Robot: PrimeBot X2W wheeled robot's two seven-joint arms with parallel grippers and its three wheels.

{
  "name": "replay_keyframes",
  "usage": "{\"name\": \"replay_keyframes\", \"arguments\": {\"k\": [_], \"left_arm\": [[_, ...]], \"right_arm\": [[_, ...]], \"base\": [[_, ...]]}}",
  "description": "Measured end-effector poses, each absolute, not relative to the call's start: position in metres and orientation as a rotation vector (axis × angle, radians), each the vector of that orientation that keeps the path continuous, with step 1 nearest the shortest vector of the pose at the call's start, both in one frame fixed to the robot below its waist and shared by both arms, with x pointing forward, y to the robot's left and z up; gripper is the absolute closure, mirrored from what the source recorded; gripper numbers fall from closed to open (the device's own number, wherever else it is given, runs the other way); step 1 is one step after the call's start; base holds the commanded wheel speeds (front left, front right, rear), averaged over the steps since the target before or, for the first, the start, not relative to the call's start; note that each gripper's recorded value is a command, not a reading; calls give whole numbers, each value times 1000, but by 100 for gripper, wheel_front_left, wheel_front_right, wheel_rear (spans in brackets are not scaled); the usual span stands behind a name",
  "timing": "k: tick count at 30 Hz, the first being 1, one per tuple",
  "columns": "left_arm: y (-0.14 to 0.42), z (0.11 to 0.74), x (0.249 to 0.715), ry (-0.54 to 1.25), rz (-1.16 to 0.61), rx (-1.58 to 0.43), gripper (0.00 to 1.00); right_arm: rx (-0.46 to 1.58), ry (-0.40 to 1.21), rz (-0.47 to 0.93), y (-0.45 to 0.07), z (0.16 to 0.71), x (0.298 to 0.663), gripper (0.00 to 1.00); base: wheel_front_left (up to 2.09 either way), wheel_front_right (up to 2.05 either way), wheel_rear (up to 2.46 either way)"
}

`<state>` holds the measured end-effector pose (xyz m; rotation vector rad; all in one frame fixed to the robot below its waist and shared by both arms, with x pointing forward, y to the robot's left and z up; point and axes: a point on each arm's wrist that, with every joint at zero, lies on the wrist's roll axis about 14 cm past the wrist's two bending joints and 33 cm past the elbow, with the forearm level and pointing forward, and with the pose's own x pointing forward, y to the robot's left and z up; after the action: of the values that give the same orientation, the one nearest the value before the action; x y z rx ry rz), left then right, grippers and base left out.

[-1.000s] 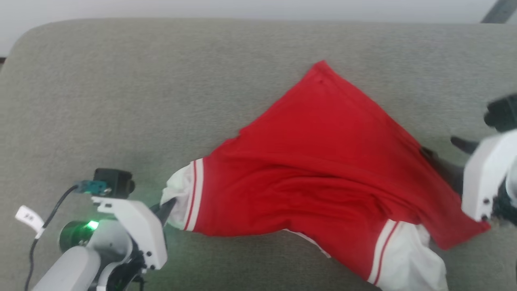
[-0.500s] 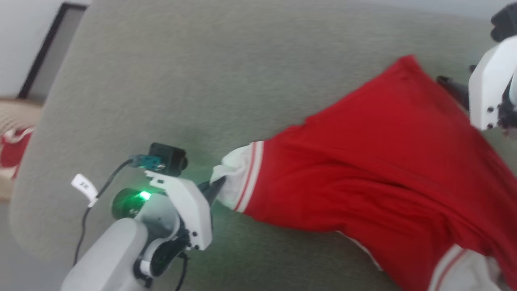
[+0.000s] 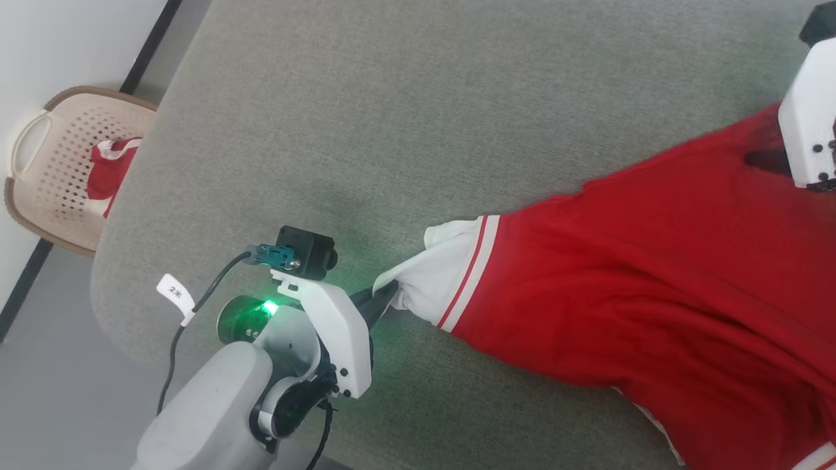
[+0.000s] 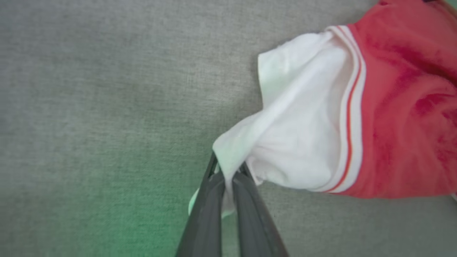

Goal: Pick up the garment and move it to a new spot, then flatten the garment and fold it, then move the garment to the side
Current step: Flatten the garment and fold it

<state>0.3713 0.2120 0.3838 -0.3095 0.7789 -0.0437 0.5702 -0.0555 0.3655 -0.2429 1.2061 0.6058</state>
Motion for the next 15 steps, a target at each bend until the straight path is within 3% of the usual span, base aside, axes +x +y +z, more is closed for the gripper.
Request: {"name": "replay_keyframes", "arguments": {"k": [1, 2, 15], "left_arm": [[213, 383, 371, 781, -39, -310, 100], [214, 383, 371, 781, -41, -310, 100], [239, 418, 417, 693, -57, -189, 100]], "right_arm": [[-248, 1223, 602, -57, 364, 570, 25], [-261, 1232, 601, -58, 364, 569, 100], [-234, 1092, 574, -71, 394, 575, 100]], "base": [[0, 0, 0], [0, 0, 0], [0, 0, 0]]}}
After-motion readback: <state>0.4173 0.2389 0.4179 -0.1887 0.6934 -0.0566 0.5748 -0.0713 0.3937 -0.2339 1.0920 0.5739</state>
